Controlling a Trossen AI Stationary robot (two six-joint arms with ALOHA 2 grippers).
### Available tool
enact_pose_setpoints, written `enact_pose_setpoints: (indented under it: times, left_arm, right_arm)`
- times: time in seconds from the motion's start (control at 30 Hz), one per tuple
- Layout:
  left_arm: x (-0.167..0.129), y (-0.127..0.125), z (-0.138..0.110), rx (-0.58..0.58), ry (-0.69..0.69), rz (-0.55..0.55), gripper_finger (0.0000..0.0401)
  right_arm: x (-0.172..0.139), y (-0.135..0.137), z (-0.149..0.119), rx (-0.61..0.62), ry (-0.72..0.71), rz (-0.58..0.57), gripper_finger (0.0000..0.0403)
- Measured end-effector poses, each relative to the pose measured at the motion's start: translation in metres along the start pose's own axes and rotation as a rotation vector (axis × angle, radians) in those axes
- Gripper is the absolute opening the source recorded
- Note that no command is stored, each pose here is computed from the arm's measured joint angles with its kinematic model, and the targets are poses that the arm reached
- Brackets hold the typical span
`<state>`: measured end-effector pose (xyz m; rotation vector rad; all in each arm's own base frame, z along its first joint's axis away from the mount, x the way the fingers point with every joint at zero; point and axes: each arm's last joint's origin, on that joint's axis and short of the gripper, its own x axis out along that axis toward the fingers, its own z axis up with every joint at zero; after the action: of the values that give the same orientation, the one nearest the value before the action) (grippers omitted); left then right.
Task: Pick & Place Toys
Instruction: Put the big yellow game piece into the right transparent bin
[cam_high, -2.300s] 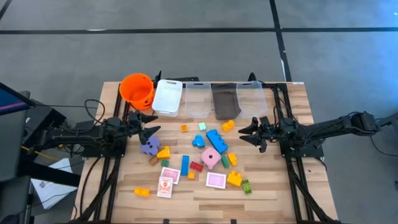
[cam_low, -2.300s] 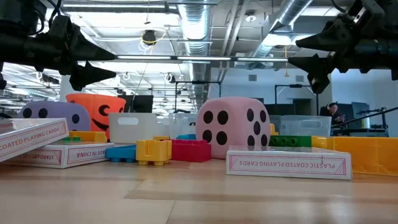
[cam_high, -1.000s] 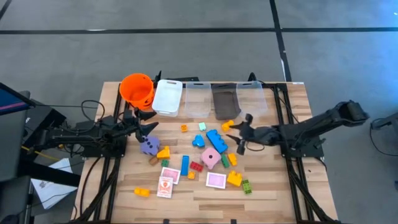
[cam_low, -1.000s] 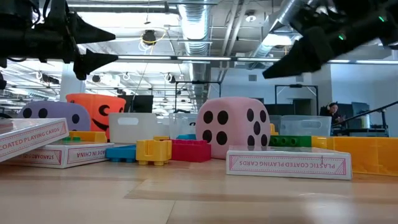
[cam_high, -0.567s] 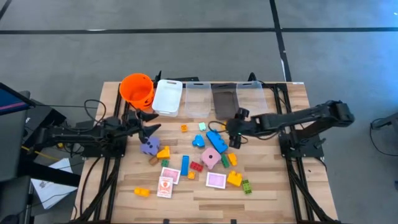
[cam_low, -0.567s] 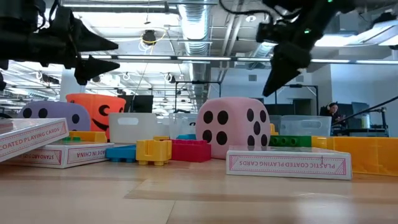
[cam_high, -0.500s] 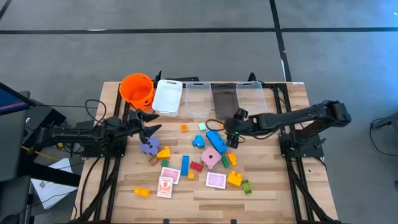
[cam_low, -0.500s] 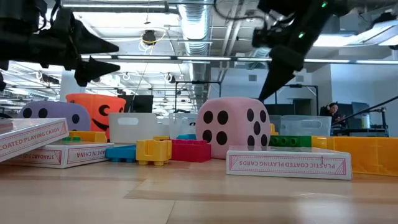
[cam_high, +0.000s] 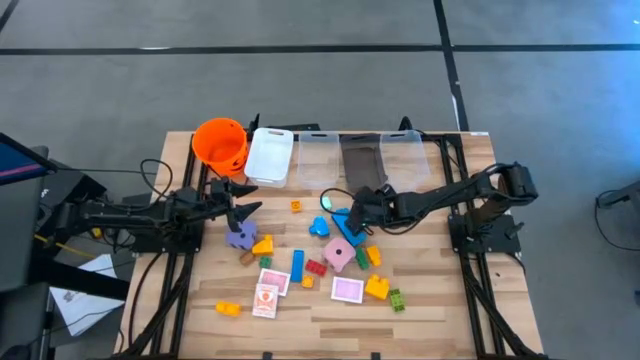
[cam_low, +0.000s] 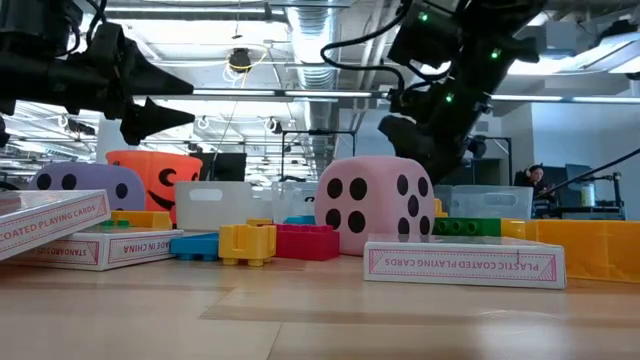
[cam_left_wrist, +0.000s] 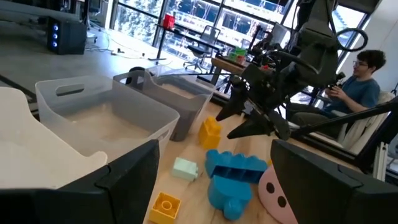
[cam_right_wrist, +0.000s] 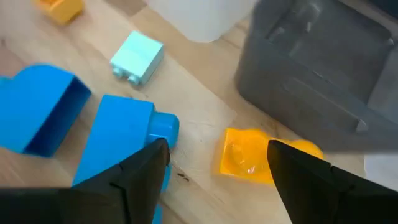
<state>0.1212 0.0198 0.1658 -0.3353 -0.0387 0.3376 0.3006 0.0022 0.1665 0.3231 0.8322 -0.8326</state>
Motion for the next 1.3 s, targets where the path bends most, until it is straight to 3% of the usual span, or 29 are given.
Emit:
enact_pose_setpoints:
  times: [0.13, 0.3, 0.5, 0.7, 0.87, 1.03, 1.3]
  left_arm:
    - [0.0, 0.0, 0.0, 0.0, -0.001, 0.0, 0.0301]
    - [0.0, -0.001, 0.002, 0.07, -0.024, -0.007, 0.0301]
    - [-0.001, -0.004, 0.012, 0.192, -0.128, -0.028, 0.0301]
    - [-0.002, -0.006, 0.019, 0.321, -0.202, -0.03, 0.0301]
    - [-0.002, -0.006, 0.019, 0.387, -0.207, -0.023, 0.0301]
    - [-0.002, -0.006, 0.019, 0.398, -0.2, -0.022, 0.0301]
    - [-0.001, -0.006, 0.017, 0.403, -0.186, -0.02, 0.0301]
  right_arm:
    - [-0.006, 0.005, -0.006, 0.06, -0.025, -0.007, 0.0272]
    - [-0.018, 0.015, -0.016, 0.047, -0.075, -0.005, 0.0281]
    - [-0.027, 0.016, -0.032, 0.058, -0.053, -0.052, 0.0337]
    - [-0.033, 0.006, -0.045, 0.084, -0.015, -0.169, 0.0388]
    - [-0.041, 0.005, -0.052, 0.07, -0.128, -0.226, 0.0395]
    - [-0.053, 0.015, -0.06, 0.035, -0.297, -0.207, 0.0388]
    - [-0.069, 0.032, -0.076, -0.009, -0.326, -0.089, 0.0387]
